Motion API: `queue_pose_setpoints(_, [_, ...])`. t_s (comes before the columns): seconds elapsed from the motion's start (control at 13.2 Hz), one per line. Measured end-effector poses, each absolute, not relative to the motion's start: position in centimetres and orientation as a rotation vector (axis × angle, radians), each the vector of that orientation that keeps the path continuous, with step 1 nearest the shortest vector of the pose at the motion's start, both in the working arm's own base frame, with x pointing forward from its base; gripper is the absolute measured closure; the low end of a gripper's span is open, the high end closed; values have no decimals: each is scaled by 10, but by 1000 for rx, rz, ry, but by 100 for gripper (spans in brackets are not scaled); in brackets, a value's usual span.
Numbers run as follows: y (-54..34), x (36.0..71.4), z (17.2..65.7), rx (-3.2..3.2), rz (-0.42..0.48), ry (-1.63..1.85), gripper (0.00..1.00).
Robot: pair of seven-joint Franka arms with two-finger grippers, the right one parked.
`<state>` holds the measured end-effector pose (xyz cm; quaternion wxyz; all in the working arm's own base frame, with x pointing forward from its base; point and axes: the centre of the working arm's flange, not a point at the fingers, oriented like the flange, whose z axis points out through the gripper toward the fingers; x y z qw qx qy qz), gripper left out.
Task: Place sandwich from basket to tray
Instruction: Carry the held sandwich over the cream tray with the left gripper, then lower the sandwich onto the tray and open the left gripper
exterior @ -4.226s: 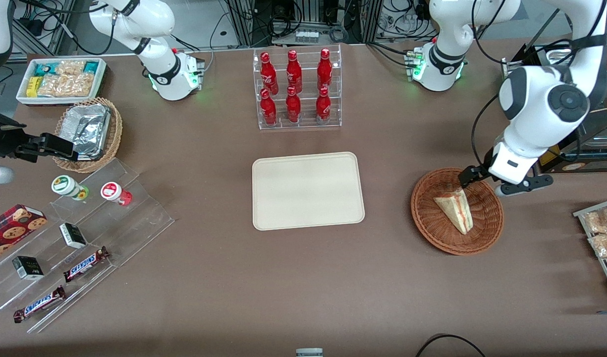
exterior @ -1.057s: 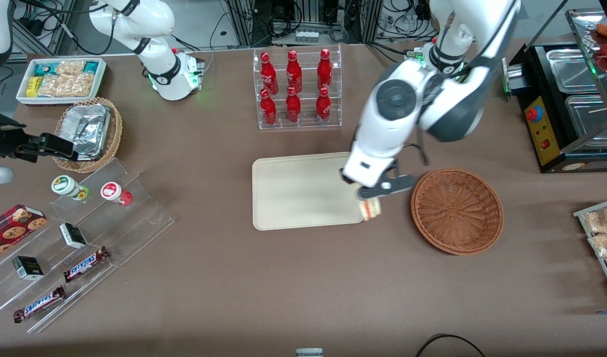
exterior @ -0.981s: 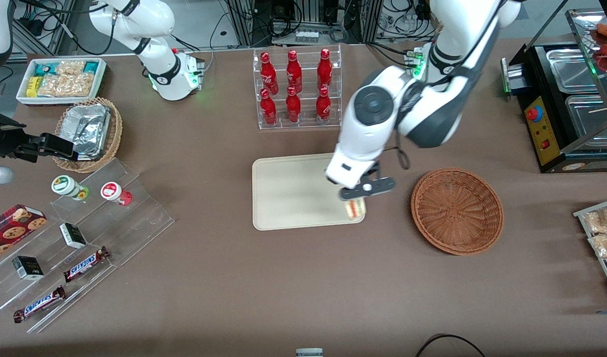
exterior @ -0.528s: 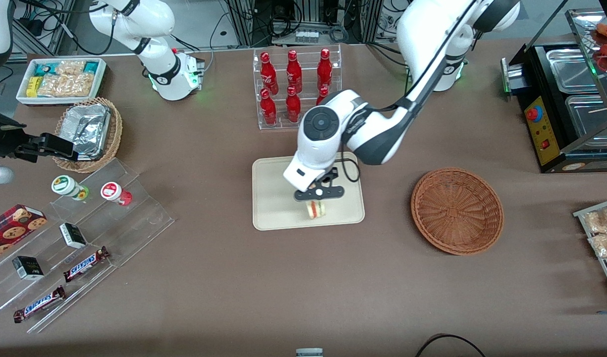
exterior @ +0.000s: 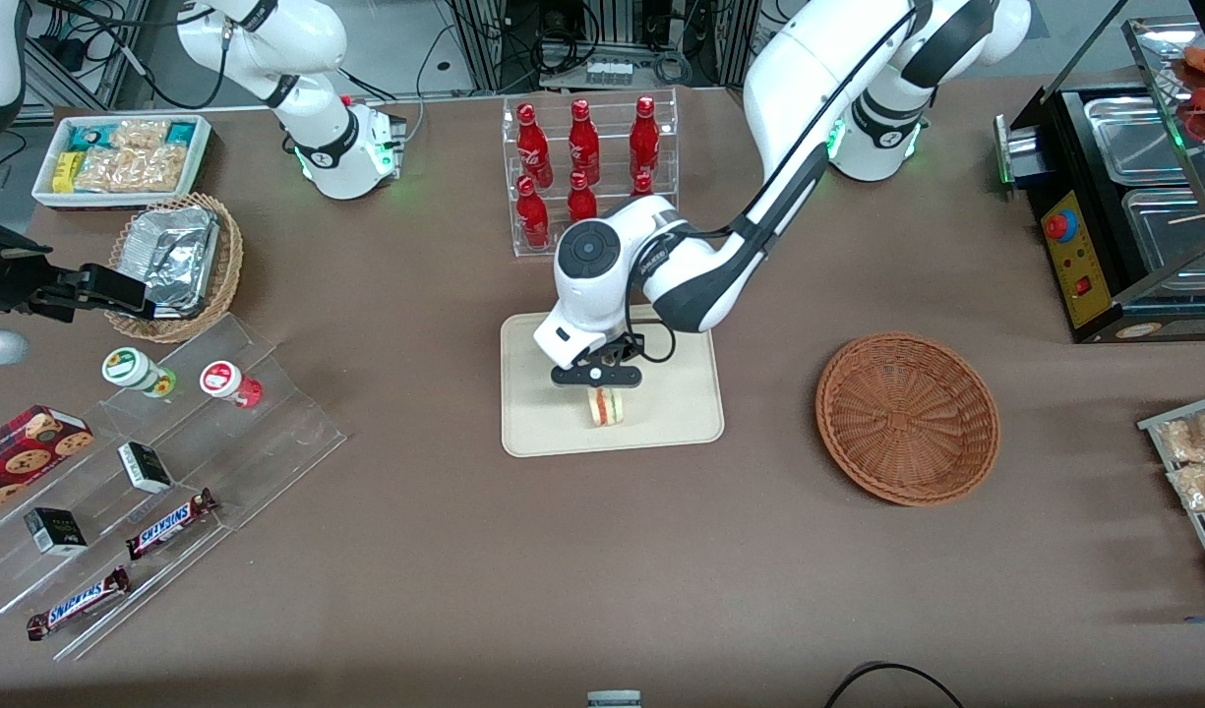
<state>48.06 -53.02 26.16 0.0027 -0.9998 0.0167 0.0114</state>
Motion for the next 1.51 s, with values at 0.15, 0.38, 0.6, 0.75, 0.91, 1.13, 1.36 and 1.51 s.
queue_pose_setpoints(0.15, [-528, 476, 250, -3121, 56, 59, 83])
queue_pose_setpoints(0.38, [-530, 470, 245, -3114, 69, 74, 83])
queue_pose_setpoints(0.6, [-539, 460, 241, -3116, 69, 104, 54])
queue_pose_setpoints(0.75, [-539, 463, 244, -3123, 58, 97, 34])
queue_pose_setpoints(0.91, [-537, 471, 259, -3132, 33, 82, 11])
queue_pose_setpoints(1.13, [-528, 480, 306, -3110, 8, 53, 0])
queue_pose_setpoints(1.36, [-504, 494, 366, -3099, -25, -81, 0])
queue_pose_setpoints(1.51, [-469, 514, 410, -3112, -22, -201, 0])
